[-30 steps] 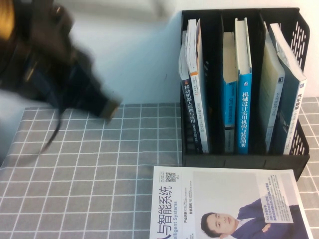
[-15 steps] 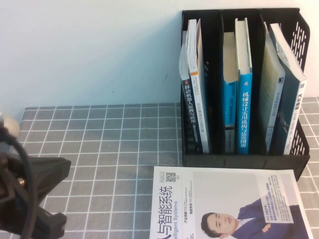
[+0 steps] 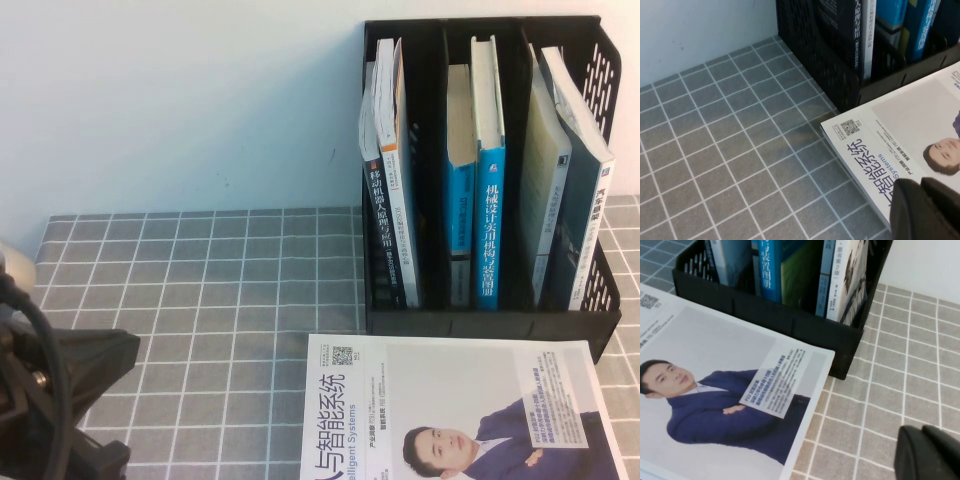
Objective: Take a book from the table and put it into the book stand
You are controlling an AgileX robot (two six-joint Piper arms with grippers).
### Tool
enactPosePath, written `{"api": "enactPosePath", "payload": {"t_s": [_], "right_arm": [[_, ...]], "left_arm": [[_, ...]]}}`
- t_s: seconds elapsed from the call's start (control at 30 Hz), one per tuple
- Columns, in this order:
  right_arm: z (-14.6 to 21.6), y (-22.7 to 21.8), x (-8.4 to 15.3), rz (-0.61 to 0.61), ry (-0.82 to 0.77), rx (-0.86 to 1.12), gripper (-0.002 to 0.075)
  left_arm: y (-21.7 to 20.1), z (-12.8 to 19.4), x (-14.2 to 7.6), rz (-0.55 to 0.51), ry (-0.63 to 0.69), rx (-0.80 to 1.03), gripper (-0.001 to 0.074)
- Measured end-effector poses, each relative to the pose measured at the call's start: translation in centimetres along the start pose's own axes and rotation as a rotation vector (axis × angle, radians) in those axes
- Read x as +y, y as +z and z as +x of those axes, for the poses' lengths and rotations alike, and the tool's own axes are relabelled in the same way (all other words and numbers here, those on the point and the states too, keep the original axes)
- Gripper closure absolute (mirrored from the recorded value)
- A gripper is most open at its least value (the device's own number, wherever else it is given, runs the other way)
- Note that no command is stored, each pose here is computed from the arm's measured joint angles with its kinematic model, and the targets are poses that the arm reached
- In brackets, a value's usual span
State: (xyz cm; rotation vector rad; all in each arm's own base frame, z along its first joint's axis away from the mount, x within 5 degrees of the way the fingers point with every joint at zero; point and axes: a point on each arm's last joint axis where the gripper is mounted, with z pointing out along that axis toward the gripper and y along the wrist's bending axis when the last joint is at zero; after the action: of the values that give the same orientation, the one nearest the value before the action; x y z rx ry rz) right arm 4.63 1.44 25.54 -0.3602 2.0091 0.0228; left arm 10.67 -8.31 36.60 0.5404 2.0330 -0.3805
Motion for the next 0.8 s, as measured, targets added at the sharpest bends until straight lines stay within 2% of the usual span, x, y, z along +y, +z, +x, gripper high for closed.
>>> {"api": "enactPosePath", "payload": {"t_s": [0.5, 0.6, 0.8], "right_arm": [[0.0, 0.0, 0.1, -0.006, 0.003, -0.002, 0.0729], [0.0, 0.0, 0.1, -0.006, 0.001, -0.004, 0.0729], [0.0, 0.0, 0.1, -0.006, 0.001, -0.004, 0.0729]], "left_arm": [[-0.2, 0.3, 0.2, -0.009, -0.003, 0.012, 0.0737], [-1.0, 0.8, 0.7, -0.020, -0.050, -0.023, 0.0737], [-4.0, 3.5, 3.4, -0.208, -0.174, -0.150, 0.0737]]}}
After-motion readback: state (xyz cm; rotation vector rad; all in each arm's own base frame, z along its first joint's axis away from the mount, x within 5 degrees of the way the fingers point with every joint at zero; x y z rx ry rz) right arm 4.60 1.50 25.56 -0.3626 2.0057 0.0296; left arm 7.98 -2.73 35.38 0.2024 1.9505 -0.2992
